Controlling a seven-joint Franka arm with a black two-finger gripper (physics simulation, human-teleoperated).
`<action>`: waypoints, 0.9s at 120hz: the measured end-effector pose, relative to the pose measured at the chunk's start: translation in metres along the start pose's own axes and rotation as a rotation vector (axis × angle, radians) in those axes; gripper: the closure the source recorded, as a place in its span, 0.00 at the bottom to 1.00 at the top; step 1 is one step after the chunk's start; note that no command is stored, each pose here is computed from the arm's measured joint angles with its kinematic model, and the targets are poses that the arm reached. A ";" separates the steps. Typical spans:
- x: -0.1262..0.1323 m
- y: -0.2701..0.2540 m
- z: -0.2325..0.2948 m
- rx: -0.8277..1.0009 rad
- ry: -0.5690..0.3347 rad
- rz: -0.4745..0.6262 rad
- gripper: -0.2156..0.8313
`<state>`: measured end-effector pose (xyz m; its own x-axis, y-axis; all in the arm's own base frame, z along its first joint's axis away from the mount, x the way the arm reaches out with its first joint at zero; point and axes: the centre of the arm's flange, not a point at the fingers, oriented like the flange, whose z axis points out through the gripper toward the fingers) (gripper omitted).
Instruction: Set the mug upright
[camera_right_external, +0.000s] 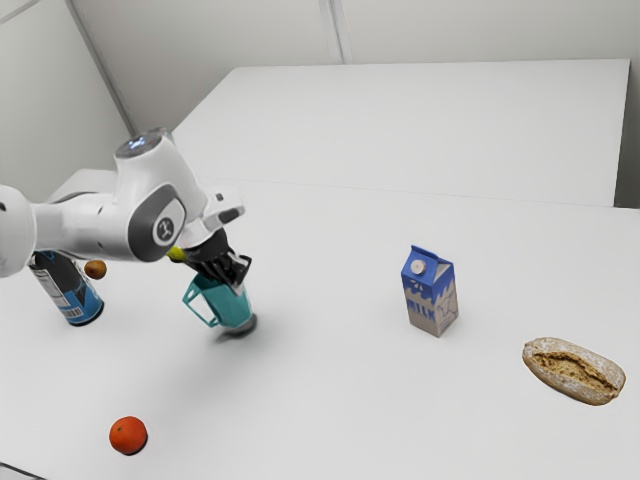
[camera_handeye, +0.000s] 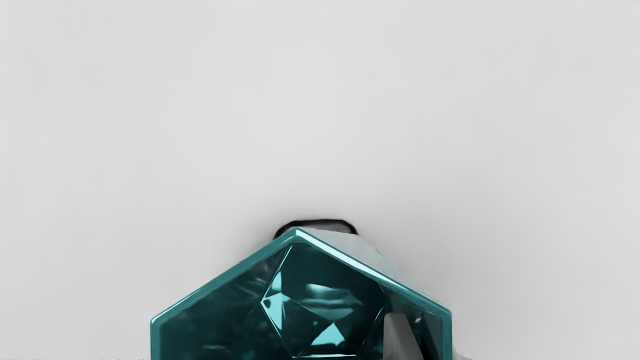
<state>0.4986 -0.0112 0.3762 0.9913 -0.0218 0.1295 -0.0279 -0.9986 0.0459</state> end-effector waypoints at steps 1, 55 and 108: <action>0.000 0.000 0.001 0.000 0.000 -0.002 0.96; -0.002 0.001 0.021 -0.003 -0.024 -0.093 0.96; -0.001 0.010 0.020 -0.011 -0.020 -0.114 0.67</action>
<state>0.5000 -0.0225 0.3564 0.9906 0.0904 0.1031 0.0834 -0.9941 0.0700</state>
